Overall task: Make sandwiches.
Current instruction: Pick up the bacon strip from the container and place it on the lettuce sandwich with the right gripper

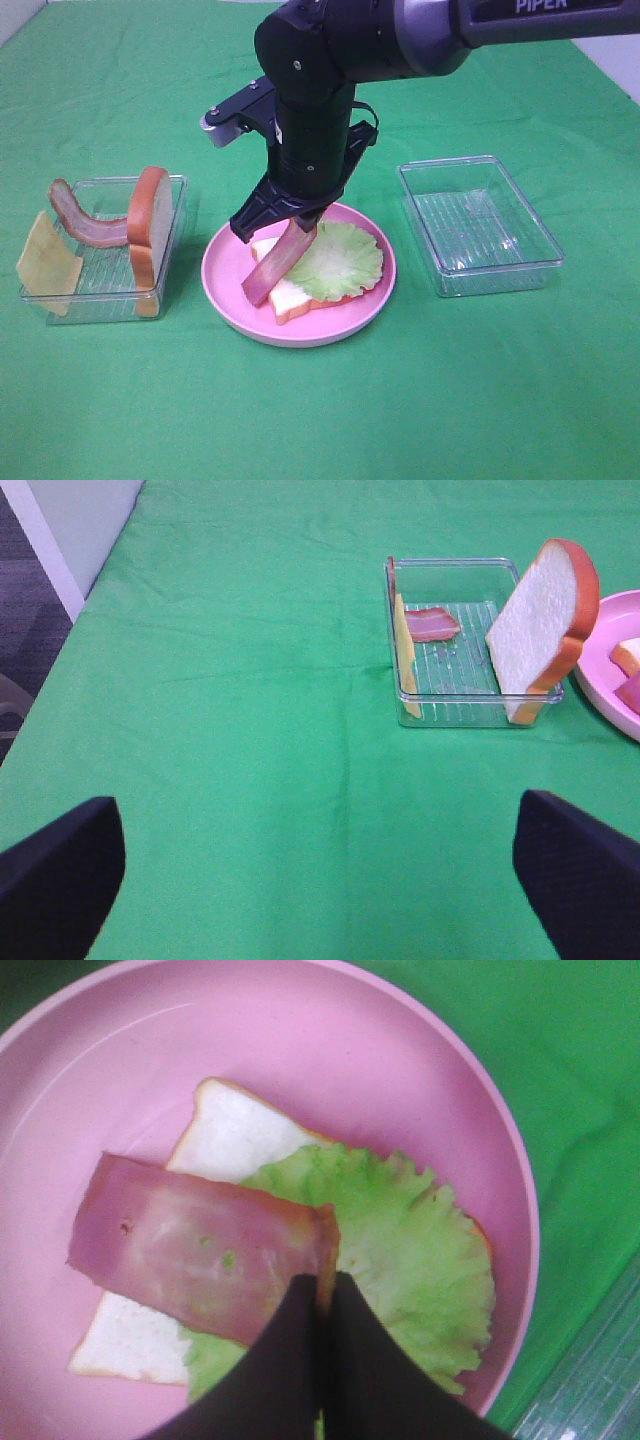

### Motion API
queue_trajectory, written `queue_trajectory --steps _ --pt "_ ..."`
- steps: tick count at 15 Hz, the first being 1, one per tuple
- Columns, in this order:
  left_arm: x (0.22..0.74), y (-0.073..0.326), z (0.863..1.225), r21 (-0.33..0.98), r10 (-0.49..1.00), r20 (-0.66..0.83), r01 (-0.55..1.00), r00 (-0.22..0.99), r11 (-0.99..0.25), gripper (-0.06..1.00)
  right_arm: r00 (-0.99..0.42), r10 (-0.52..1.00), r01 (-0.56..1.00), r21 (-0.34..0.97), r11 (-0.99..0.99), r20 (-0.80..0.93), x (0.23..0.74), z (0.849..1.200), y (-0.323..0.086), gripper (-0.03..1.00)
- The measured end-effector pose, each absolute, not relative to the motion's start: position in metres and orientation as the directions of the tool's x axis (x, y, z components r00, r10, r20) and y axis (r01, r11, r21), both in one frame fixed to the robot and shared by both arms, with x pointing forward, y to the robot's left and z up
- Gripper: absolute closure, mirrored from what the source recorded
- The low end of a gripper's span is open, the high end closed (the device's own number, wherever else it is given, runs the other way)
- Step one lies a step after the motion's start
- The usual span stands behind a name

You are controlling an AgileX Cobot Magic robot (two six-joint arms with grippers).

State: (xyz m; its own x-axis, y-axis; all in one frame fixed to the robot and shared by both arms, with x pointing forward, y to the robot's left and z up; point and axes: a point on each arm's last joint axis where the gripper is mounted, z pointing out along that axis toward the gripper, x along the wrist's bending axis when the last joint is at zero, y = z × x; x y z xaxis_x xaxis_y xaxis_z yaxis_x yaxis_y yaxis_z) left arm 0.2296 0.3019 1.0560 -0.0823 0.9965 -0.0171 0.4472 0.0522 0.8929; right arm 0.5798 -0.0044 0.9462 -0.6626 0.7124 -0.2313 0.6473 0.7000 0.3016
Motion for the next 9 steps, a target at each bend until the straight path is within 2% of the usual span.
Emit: queue_trajectory --steps 6,8,9 --pt "0.2296 0.3019 1.056 0.893 0.996 -0.017 0.447 -0.082 0.052 -0.04 -0.634 0.713 0.652 0.288 0.701 -0.3 0.5856 0.9374 -0.0081 0.95" --pt "0.2296 0.3019 1.056 0.893 0.996 -0.017 0.447 -0.082 0.052 -0.04 -0.622 0.725 0.663 0.293 0.689 -0.296 0.5856 0.9374 -0.0082 0.85" --pt "0.2296 0.3019 1.056 0.893 0.996 -0.017 0.447 -0.082 0.052 -0.04 -0.619 0.728 0.666 0.294 0.685 -0.294 0.5856 0.9374 -0.0082 0.67"
